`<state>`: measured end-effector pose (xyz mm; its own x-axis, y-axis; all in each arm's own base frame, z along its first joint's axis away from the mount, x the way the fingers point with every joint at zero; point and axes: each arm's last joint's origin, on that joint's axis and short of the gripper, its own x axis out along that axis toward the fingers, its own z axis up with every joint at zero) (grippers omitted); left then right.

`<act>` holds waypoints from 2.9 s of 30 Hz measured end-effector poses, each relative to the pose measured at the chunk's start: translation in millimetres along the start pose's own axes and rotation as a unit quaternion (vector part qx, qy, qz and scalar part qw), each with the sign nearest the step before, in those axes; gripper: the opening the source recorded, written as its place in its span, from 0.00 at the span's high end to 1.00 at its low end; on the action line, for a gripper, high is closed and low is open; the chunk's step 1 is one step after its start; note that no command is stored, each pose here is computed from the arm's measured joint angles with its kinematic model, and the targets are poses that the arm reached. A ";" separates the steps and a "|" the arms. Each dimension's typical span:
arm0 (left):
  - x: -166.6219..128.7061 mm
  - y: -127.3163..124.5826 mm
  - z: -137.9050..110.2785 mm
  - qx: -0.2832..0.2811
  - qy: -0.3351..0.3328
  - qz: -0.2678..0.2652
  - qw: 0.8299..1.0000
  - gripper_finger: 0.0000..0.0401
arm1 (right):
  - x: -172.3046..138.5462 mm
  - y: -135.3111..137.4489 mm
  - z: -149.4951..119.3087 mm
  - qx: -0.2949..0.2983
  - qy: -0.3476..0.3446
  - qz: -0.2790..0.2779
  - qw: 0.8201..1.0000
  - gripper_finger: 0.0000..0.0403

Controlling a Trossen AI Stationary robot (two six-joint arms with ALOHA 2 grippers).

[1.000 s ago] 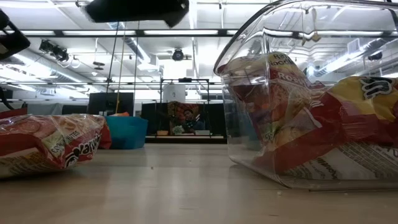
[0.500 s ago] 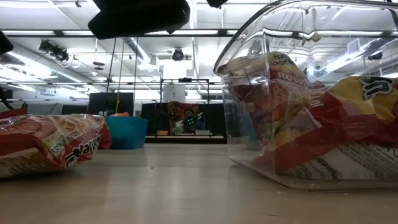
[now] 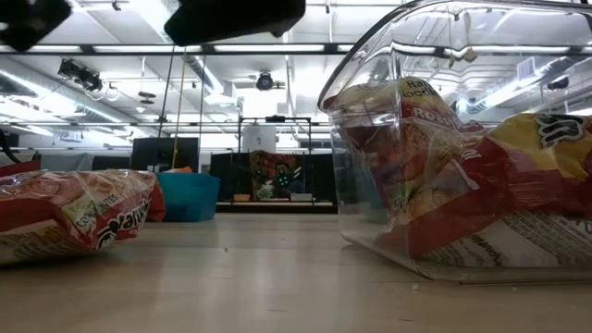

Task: Sort Maruchan noodles
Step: Put the red noodle pack into the transparent bin

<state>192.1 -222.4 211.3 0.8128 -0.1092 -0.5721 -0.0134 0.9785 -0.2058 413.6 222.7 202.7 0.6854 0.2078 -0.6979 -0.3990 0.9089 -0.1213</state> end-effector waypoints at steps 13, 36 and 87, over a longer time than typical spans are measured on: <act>-1.3 0.1 9.9 -0.104 0.017 -0.028 0.994 0.65 | 3.6 5.3 -5.6 0.000 0.020 -0.001 1.000 0.48; -24.6 -4.1 -23.0 -0.074 0.084 0.013 0.994 0.65 | -3.1 37.3 23.0 0.037 0.003 -0.010 0.999 0.52; -46.8 -2.7 -74.5 -0.149 0.158 0.047 0.975 0.65 | 96.9 -28.8 24.8 -0.043 0.017 -0.085 0.995 0.52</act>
<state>110.7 -233.0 179.4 0.5813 -0.1166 -0.8053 -0.2859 0.8973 -0.3364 506.7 225.6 156.1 0.7270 0.0391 -0.6855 -0.3300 0.8955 -0.2988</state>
